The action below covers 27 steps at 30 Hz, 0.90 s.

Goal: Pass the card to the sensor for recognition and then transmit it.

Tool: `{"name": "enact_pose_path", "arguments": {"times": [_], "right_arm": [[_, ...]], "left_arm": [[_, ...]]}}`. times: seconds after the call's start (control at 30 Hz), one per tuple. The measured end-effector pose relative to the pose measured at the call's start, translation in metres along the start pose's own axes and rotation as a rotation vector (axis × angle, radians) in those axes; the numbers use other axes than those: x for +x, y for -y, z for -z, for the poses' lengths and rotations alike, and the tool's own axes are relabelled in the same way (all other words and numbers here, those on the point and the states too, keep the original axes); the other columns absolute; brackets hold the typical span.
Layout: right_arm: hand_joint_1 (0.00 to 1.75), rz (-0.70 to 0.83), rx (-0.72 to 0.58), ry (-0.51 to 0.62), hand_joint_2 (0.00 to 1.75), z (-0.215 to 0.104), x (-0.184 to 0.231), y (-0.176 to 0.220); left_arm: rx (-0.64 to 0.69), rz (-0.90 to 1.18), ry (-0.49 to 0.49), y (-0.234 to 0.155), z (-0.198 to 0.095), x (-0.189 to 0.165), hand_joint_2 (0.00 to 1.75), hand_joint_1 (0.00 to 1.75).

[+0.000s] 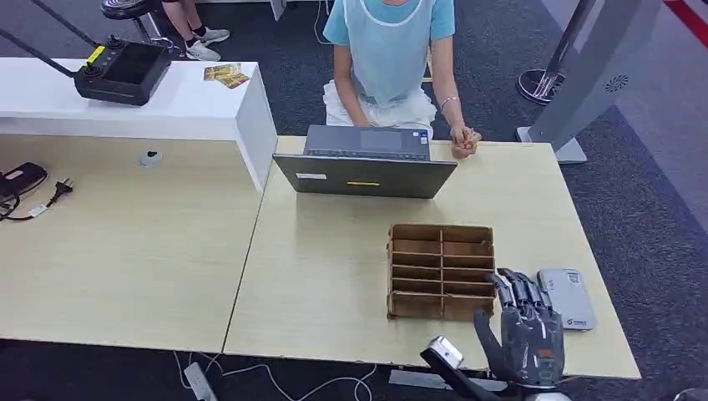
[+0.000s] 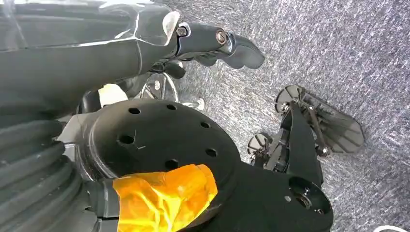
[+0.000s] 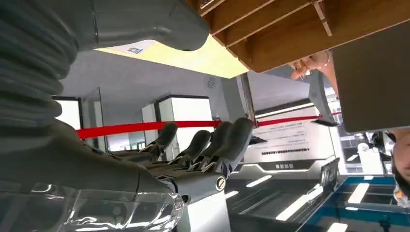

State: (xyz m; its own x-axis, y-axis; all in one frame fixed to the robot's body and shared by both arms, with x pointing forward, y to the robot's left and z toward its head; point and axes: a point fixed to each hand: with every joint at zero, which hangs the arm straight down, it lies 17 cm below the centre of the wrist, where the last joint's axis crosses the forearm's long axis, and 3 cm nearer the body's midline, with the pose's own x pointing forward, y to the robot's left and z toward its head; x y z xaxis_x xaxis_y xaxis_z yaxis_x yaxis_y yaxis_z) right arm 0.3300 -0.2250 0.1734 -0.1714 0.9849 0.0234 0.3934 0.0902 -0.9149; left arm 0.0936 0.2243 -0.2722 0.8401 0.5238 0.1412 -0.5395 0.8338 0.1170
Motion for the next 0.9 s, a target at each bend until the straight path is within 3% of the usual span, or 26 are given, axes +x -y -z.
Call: {"name": "enact_pose_path", "arguments": {"times": [0.13,0.33,0.4,0.67,0.9], "right_arm": [[0.73,0.003,0.011,0.006,1.75,0.0,0.002,-0.004],[0.72,0.002,0.027,0.007,1.75,0.0,0.002,-0.01],[0.8,0.001,0.029,0.008,1.75,-0.001,0.002,-0.011],[0.68,-0.006,0.075,0.003,1.75,-0.002,-0.001,-0.027],[0.68,-0.025,0.117,0.014,1.75,-0.001,-0.003,-0.044]], "left_arm": [[0.0,0.001,-0.001,0.0,0.0,0.0,1.75,0.0],[0.005,0.009,0.002,0.0,0.0,0.0,1.75,0.0],[0.005,0.009,0.002,0.0,0.0,0.0,1.75,0.0],[0.002,0.035,0.009,0.002,-0.001,0.001,1.75,0.0],[-0.007,0.066,0.019,0.004,-0.001,0.002,1.75,0.0]]}}
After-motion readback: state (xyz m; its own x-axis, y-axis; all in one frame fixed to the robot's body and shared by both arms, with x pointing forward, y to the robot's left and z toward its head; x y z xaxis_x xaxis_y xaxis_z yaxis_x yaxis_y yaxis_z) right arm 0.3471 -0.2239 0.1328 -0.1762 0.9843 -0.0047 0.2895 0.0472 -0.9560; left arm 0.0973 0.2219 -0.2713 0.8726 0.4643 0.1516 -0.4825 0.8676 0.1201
